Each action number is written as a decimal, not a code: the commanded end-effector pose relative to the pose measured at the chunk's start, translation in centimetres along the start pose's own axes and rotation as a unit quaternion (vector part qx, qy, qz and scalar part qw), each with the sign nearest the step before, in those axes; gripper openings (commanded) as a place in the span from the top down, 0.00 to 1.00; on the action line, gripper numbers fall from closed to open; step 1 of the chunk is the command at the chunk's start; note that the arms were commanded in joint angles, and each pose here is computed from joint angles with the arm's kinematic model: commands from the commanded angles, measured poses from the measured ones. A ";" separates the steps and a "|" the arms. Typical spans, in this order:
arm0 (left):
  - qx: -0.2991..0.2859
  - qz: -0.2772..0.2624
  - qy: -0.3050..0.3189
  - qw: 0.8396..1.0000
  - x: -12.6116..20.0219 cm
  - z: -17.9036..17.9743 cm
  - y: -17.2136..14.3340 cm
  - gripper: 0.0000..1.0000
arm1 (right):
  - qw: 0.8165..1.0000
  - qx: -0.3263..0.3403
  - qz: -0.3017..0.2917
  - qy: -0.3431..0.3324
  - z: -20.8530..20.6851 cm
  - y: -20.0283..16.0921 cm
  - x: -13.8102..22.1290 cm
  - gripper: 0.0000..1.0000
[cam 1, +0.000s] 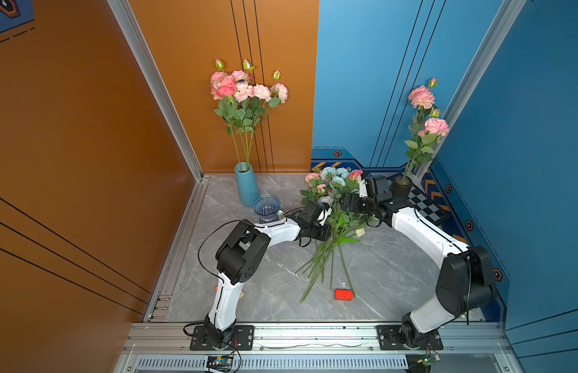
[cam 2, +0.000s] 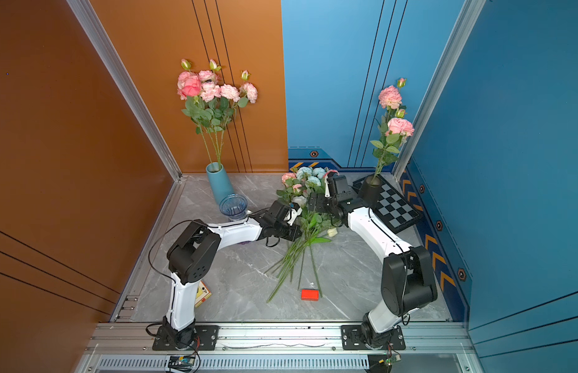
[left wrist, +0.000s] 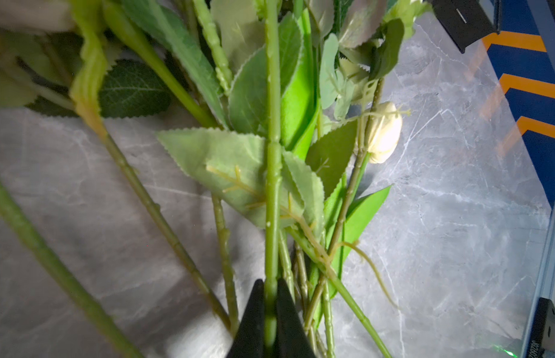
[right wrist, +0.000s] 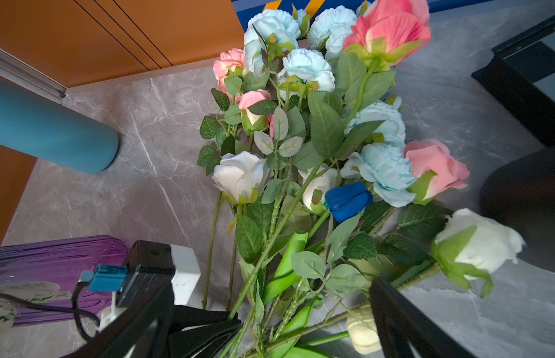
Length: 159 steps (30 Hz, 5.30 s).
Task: Place the pink flowers into the vase
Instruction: Pick up the flower at the center of the board, then place the flower in the vase.
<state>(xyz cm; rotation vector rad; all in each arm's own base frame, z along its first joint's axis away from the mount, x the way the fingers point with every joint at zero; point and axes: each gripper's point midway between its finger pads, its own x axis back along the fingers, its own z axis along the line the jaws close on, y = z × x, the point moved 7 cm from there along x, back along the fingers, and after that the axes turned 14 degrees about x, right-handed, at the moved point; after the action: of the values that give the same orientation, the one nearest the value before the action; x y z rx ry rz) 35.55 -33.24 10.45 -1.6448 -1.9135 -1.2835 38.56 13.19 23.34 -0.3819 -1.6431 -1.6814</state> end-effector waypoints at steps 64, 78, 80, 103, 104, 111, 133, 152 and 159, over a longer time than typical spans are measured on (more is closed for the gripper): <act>-0.023 -0.118 -0.072 0.990 6.8 -5.3 2.2 1.00 | 0.990 -0.125 -0.014 0.067 0.5 4.9 -3.4 0.94; -0.020 -0.116 -0.072 0.990 6.6 -5.2 2.2 1.00 | 0.989 -0.124 -0.020 0.071 0.6 5.3 -2.9 1.00; -0.018 -0.115 -0.072 0.991 6.6 -5.2 2.2 0.98 | 0.989 -0.123 -0.026 0.073 0.7 5.5 -2.5 1.00; -0.046 -0.137 -0.080 0.986 8.9 -5.9 2.7 0.01 | 0.993 -0.003 -0.111 0.025 0.3 11.7 4.1 1.00; -0.052 -0.142 -0.078 0.985 9.2 -6.0 2.8 0.01 | 0.992 0.009 -0.123 0.019 0.2 12.4 5.1 1.00; -0.100 -0.184 -0.063 0.976 11.1 -7.0 3.9 0.01 | 0.968 0.107 -0.224 -0.040 -1.4 17.0 13.6 1.00; -0.199 -0.259 -0.003 0.945 12.6 -9.8 5.6 0.01 | 0.877 0.200 -0.373 -0.227 -7.8 21.5 19.5 1.00; -0.246 -0.270 0.039 0.930 12.3 -10.1 5.4 0.01 | 0.878 0.230 -0.356 -0.222 -9.3 21.2 14.4 1.00; -0.242 -0.288 0.057 0.925 12.5 -10.0 5.8 0.01 | 0.882 0.225 -0.350 -0.223 -10.0 20.2 12.6 1.00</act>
<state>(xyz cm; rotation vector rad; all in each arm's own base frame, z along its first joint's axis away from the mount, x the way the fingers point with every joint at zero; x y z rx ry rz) 33.88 -33.35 25.80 -1.2573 -2.1745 -2.1276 46.19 2.05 45.51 0.0622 -2.6518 -1.6841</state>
